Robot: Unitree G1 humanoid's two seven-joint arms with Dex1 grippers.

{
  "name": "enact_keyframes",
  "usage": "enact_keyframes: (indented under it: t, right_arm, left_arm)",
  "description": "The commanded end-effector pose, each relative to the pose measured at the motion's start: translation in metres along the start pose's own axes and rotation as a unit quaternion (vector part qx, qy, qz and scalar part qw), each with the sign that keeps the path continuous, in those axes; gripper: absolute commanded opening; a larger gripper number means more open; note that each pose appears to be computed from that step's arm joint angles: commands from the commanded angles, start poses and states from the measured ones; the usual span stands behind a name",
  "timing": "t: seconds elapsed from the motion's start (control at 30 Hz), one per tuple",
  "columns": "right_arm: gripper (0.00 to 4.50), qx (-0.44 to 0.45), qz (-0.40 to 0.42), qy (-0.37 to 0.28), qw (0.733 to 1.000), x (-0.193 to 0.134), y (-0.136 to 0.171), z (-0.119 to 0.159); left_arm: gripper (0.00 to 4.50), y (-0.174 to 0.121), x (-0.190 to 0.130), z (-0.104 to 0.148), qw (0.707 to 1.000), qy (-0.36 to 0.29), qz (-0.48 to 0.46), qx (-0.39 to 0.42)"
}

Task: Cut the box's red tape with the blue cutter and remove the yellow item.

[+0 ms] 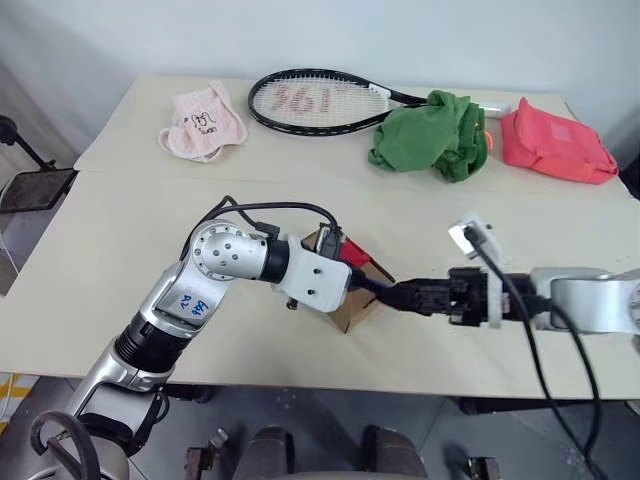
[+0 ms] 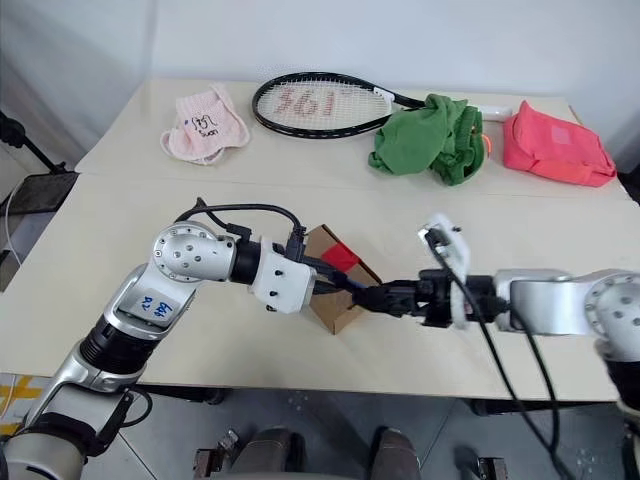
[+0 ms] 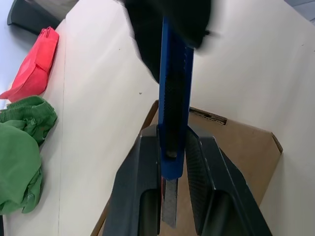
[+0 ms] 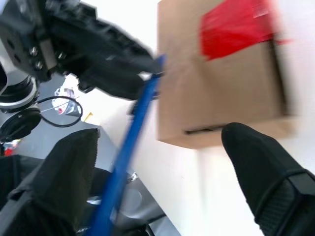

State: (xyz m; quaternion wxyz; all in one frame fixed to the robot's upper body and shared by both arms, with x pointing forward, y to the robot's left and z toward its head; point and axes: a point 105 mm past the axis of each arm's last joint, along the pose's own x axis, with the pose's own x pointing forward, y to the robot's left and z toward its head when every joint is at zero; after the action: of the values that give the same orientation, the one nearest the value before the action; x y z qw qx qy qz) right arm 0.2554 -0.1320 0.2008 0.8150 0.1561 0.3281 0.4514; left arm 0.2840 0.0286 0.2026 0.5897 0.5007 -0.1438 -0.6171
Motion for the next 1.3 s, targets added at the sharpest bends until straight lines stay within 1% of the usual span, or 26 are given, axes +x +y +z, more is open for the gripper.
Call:
enact_keyframes:
  t: [0.03, 0.13, 0.53, 0.67, 0.9, 1.0, 1.2, 1.27, 1.3]
  right_arm:
    - [4.23, -0.007, 0.014, 0.0, 1.0, -0.01, 0.006, 0.008]
    - [4.23, -0.008, 0.024, 0.006, 1.0, -0.009, 0.008, 0.009]
    - [4.23, -0.01, 0.058, 0.01, 0.998, 0.018, 0.018, 0.011]
    - [4.23, -0.003, 0.058, 0.015, 0.998, 0.027, 0.017, 0.007]
    - [4.23, 0.007, 0.054, 0.005, 0.999, 0.032, 0.015, 0.009]
    - [3.65, 0.011, 0.047, -0.004, 0.999, 0.034, 0.013, 0.011]
    - [1.65, 0.015, 0.047, -0.016, 0.999, 0.036, 0.013, 0.012]
    - [1.07, 0.015, 0.049, -0.016, 0.999, 0.037, 0.014, 0.011]
    - [0.98, 0.015, 0.05, -0.015, 0.999, 0.037, 0.014, 0.01]
  left_arm:
    - [0.39, 0.005, -0.004, 0.013, 0.999, -0.015, 0.01, 0.027]
    - [0.39, 0.006, -0.004, 0.013, 0.999, -0.014, 0.011, 0.027]
    - [0.39, 0.007, -0.004, 0.014, 0.999, -0.011, 0.018, 0.026]
    - [0.39, 0.008, -0.004, 0.015, 0.999, -0.01, 0.02, 0.026]
    - [0.39, 0.008, -0.004, 0.015, 0.999, -0.008, 0.021, 0.024]
    - [0.39, 0.008, -0.004, 0.015, 0.999, -0.008, 0.021, 0.023]
    - [0.39, 0.009, -0.004, 0.015, 0.999, -0.008, 0.02, 0.024]
    - [0.39, 0.009, -0.004, 0.015, 0.999, -0.007, 0.021, 0.024]
    - [0.39, 0.009, -0.004, 0.015, 0.999, -0.006, 0.021, 0.024]
